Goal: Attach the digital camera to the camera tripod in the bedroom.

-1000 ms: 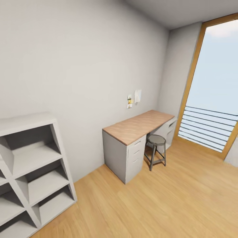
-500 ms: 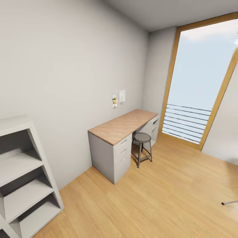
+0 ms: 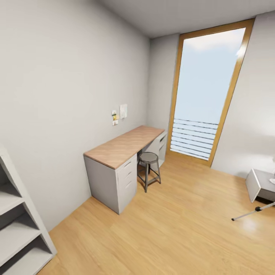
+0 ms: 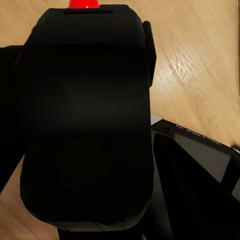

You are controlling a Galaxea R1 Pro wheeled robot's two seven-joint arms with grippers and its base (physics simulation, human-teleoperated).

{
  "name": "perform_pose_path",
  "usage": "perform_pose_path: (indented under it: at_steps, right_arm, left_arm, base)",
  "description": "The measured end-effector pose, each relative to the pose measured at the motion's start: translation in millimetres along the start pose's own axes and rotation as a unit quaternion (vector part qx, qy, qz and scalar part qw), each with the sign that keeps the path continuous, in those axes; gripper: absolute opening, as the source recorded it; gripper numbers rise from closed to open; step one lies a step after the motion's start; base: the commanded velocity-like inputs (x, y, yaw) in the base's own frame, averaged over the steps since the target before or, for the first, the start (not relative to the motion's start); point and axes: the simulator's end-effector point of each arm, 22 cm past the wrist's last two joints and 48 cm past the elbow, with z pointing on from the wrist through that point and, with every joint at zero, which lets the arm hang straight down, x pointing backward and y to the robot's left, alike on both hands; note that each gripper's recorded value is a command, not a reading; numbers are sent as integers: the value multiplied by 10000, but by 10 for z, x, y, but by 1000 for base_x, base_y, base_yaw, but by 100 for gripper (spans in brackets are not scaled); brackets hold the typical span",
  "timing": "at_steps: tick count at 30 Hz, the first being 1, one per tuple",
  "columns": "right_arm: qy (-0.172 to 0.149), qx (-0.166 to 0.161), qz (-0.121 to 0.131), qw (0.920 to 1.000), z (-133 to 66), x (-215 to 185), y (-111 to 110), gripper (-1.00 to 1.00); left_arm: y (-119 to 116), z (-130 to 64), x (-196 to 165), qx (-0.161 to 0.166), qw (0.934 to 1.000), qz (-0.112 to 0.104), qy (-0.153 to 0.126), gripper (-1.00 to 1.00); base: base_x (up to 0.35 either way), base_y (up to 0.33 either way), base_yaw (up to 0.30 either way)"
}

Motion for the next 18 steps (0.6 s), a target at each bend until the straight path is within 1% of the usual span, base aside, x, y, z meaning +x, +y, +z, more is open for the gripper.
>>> perform_pose_path:
  at_steps: [18]
  right_arm:
    - [-4, -1, 6, 10000, 0, -4, -5, 100]
  left_arm:
    - [24, 1, -3, -17, 10000, -10, -2, -100]
  base:
    - [0, 0, -300]
